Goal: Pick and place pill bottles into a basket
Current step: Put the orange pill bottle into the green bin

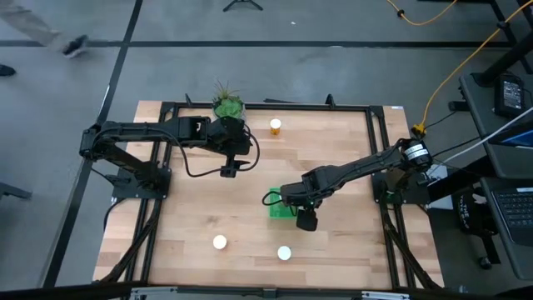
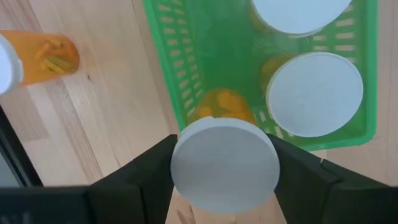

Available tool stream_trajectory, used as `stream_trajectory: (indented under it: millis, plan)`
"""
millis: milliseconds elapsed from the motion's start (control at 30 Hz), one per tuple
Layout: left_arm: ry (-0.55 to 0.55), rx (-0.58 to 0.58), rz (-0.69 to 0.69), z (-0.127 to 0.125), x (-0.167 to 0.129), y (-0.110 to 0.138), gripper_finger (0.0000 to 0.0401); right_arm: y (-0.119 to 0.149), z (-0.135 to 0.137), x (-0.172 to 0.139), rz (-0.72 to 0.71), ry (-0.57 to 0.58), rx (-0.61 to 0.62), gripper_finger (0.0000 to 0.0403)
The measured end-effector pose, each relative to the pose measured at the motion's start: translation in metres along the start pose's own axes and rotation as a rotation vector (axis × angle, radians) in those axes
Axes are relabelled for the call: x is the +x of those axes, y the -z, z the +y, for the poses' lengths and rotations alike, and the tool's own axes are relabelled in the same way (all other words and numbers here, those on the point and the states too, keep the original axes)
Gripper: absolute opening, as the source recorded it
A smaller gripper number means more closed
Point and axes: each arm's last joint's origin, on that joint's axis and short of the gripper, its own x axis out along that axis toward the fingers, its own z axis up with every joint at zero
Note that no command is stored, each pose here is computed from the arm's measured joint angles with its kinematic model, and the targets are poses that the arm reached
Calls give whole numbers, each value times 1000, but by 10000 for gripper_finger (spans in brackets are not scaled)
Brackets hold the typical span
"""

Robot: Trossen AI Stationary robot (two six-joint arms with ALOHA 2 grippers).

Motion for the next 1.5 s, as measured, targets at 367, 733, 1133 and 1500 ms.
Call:
stream_trajectory:
  millis: [367,733,1133,1500]
  plan:
    - [0,0,0,0,0,0,277,0,0,0,0,0,-26,234]
    - [0,0,0,0,0,0,277,-1,1,0,-13,-5,-32,234]
    - [0,7,0,0,0,0,277,1,-1,8,-12,-23,-6,234]
    - [0,7,0,0,0,0,277,-1,0,8,-27,-44,-14,259]
